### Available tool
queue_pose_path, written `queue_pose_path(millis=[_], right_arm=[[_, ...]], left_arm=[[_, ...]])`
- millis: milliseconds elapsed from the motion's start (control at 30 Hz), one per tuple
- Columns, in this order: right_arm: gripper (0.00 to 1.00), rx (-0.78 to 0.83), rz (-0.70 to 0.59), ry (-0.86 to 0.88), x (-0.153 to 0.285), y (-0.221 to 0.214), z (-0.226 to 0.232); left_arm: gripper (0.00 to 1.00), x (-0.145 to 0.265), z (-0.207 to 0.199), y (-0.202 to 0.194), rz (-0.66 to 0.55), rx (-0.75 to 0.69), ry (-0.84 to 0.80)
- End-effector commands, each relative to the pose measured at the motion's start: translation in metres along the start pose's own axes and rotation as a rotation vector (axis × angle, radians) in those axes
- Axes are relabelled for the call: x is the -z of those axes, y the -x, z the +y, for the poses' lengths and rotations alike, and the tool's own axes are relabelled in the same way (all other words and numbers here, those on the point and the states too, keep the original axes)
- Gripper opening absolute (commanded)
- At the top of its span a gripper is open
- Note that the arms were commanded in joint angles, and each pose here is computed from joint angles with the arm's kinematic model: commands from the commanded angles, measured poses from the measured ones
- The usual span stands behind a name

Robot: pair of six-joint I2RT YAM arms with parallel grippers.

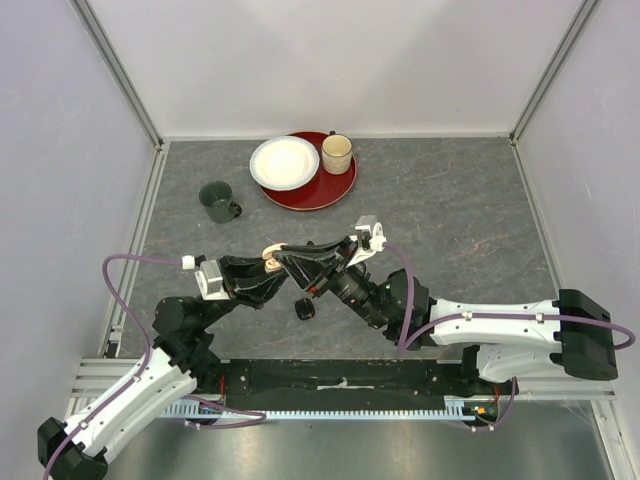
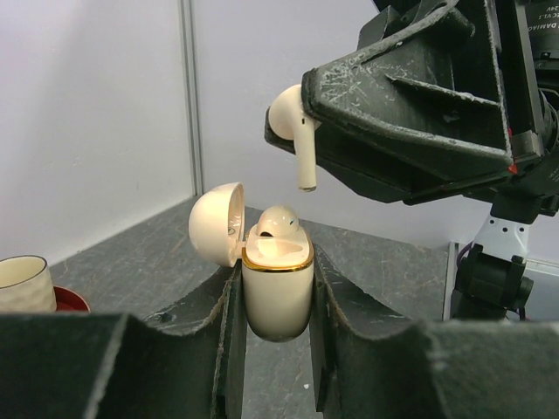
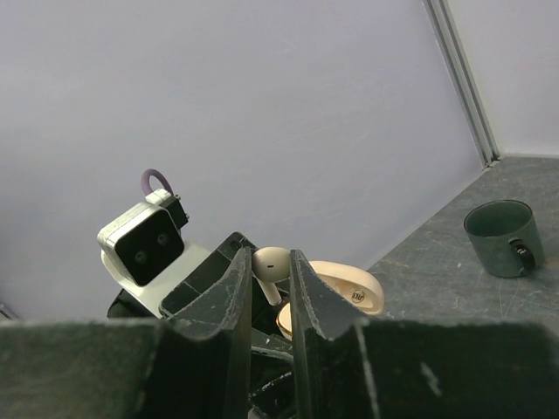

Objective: Insert the wireless bluetooth earbuds into the charging case
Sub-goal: Place the earbud in the charging case.

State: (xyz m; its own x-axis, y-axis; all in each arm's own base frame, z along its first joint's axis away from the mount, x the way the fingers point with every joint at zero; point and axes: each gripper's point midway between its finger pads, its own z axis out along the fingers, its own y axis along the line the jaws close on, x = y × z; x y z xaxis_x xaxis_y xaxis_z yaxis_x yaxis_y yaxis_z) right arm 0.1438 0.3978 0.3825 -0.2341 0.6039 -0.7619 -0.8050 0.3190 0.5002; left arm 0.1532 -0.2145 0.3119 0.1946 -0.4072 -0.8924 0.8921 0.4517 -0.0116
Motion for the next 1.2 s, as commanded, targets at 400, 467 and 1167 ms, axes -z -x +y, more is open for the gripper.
queue_pose_path(millis=[400,467,1167], right_arm=[[0.0,-0.014,0.011,-0.019,-0.01,-0.007,0.003],[0.0,-0.011,0.012,-0.028,-0.01,-0.009,0.001],[0.0,0.087,0.065,-0.09,-0.002,-0.025,-0.008]], left_arm=[[0.02,-0.005,-0.007,0.019,-0.065,-0.03,-0.04],[0.02,-0.005,-0.007,0.021,-0.07,-0.032,-0.04],[0.02,-0.006,-0.006,0.032,-0.11,-0.037,-0.029]])
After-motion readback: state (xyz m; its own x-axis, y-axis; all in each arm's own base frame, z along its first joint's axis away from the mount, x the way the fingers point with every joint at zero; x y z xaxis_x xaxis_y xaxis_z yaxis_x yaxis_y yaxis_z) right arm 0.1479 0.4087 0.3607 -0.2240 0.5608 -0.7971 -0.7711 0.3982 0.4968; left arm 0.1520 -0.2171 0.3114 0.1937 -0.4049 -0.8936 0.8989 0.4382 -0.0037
